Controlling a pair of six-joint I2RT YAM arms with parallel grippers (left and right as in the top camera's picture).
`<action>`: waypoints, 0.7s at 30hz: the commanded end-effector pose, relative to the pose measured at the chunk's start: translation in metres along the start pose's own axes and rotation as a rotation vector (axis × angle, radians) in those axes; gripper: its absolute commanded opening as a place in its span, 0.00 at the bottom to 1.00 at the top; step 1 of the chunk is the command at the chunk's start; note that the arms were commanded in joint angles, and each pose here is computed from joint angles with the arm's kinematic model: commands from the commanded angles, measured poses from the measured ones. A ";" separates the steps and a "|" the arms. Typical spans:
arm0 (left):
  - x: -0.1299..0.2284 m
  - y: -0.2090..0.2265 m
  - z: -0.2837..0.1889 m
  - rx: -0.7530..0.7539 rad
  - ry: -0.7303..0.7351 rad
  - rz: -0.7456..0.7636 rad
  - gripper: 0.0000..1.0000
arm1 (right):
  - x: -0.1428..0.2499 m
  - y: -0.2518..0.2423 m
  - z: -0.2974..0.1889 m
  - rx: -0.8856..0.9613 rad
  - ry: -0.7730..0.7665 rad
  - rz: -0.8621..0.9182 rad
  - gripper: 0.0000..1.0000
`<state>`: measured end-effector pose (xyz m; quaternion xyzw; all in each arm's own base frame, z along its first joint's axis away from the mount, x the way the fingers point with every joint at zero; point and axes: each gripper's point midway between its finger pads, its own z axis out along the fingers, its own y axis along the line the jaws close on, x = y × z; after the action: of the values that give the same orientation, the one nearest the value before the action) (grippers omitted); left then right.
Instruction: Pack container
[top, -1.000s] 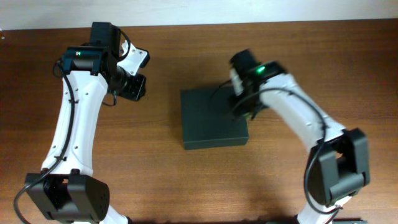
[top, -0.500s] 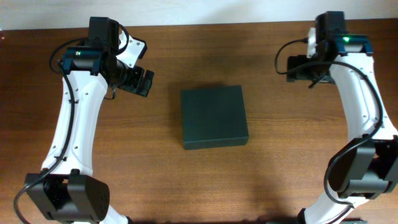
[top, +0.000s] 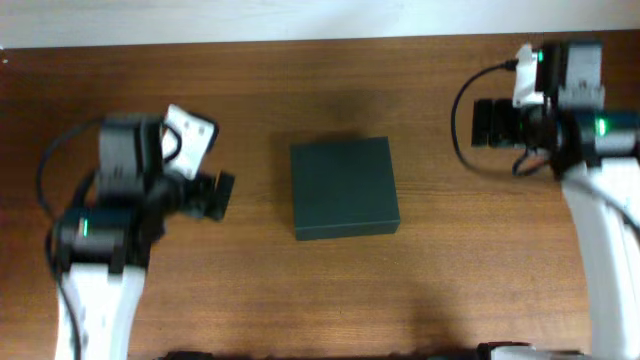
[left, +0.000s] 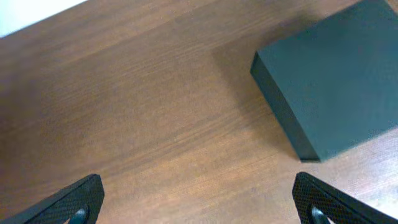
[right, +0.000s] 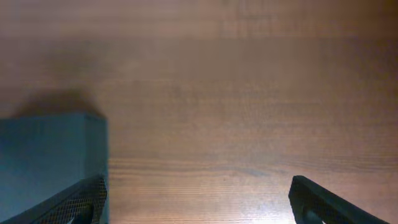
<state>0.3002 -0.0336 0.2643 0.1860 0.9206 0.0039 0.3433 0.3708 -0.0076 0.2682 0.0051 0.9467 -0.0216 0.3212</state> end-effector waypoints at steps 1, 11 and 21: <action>0.026 -0.010 -0.012 -0.012 -0.044 -0.020 0.99 | 0.034 0.021 -0.015 -0.044 -0.041 -0.054 0.94; 0.069 -0.020 -0.069 -0.106 -0.247 -0.076 0.99 | 0.130 0.031 -0.068 -0.074 -0.238 0.069 0.99; 0.074 -0.023 -0.078 -0.113 -0.279 -0.074 0.99 | 0.150 0.024 -0.093 -0.105 -0.357 0.097 0.99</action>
<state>0.1921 -0.0211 0.2763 0.1380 0.8663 0.0164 0.4798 0.1959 0.0217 0.2516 0.0198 0.8742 0.0447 0.4831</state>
